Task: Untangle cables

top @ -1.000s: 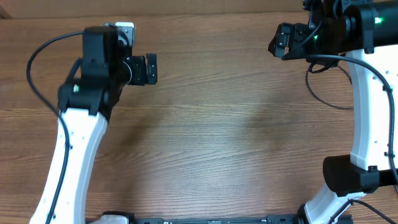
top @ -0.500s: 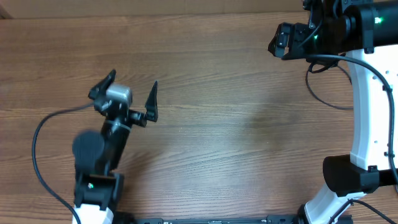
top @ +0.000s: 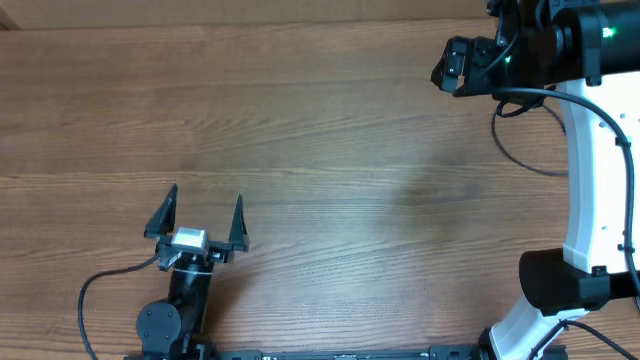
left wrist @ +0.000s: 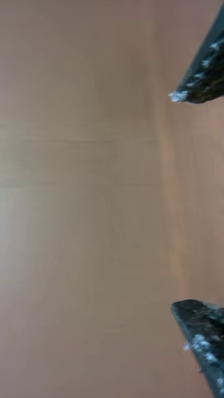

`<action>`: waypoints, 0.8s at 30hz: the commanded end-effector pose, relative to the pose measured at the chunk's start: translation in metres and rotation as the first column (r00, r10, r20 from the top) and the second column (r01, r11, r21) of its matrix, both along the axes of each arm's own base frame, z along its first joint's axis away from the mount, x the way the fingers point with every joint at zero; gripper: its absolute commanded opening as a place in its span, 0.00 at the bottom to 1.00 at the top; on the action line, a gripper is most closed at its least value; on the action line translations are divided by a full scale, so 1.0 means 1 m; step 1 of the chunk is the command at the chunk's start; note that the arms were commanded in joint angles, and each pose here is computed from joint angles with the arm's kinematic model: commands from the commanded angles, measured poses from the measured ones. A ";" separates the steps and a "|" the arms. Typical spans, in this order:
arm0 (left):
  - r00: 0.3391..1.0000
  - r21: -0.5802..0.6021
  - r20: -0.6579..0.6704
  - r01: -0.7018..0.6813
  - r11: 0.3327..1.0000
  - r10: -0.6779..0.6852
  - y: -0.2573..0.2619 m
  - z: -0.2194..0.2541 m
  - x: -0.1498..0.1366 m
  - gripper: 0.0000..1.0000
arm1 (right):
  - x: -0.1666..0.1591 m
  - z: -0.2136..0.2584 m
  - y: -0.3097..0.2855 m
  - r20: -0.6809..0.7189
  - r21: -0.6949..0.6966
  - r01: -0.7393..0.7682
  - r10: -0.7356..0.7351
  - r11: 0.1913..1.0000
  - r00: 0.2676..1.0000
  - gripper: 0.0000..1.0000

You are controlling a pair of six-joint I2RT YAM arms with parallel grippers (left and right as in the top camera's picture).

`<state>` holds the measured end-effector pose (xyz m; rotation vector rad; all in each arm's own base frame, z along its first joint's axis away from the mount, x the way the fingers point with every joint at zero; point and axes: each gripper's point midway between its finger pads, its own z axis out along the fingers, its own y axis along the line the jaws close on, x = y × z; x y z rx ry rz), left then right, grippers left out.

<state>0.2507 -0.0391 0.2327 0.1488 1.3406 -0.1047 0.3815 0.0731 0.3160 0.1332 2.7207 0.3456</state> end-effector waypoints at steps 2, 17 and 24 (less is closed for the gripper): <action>0.995 0.023 -0.068 -0.076 0.997 0.077 0.016 -0.020 -0.003 0.99 | -0.002 0.006 0.000 0.019 -0.001 -0.011 0.011 1.000 1.000 1.00; 0.940 0.058 -0.289 -0.173 0.983 0.182 0.042 -0.077 -0.005 1.00 | -0.002 0.006 0.000 0.019 -0.001 -0.011 0.011 1.000 1.000 1.00; 0.939 0.059 -0.290 -0.173 0.983 0.182 0.042 -0.077 -0.005 1.00 | -0.002 0.006 0.000 0.019 -0.001 -0.011 0.011 1.000 1.000 1.00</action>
